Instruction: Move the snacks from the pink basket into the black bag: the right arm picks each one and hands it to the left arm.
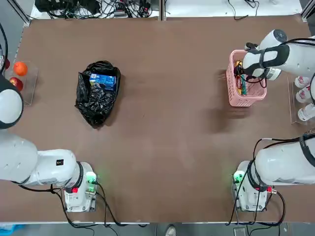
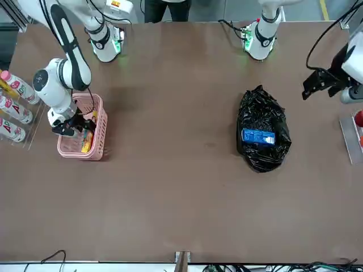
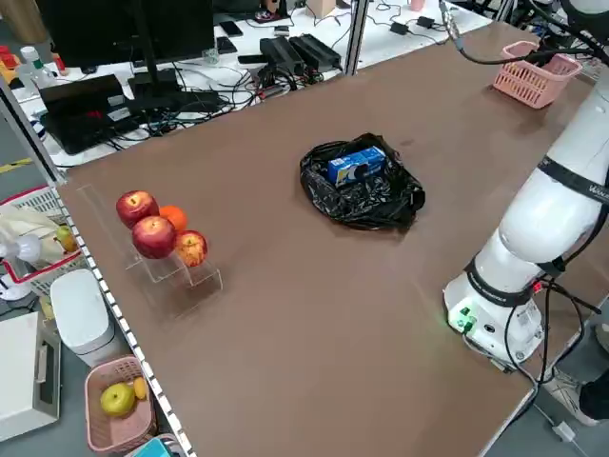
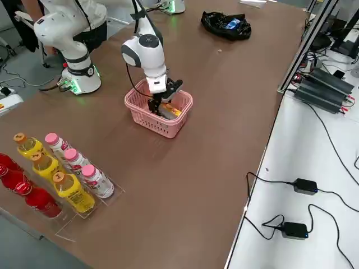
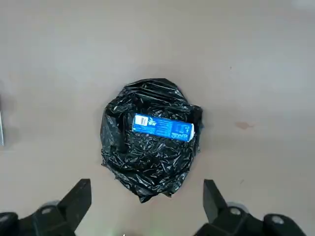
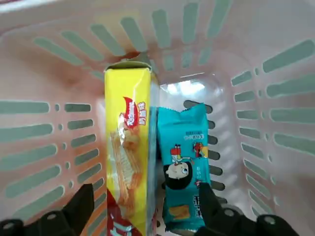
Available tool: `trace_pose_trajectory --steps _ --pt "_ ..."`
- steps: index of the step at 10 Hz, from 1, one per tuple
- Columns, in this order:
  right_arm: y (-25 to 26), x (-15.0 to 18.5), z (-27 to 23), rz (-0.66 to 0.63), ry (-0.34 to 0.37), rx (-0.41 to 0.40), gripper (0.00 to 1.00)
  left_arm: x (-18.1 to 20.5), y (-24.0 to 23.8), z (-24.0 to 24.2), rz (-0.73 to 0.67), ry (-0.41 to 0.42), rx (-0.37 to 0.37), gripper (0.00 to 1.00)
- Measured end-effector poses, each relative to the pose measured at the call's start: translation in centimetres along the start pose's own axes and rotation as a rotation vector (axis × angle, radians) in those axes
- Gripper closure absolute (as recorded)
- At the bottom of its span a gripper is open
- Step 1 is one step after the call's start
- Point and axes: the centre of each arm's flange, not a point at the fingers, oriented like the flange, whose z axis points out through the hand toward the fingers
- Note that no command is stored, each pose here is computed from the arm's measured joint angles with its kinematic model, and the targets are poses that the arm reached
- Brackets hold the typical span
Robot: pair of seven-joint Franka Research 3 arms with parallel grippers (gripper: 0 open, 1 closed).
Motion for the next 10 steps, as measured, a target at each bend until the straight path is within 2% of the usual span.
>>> trace_pose_trajectory --steps 6,10 --pt "-0.2 0.4 0.7 -0.002 -0.008 0.000 0.16 -1.0 3.5 0.0 0.062 -0.004 0.001 0.00" --pt "-0.2 0.4 0.7 -0.002 -0.008 0.000 0.32 -1.2 4.6 0.1 0.087 -0.007 0.001 0.00"
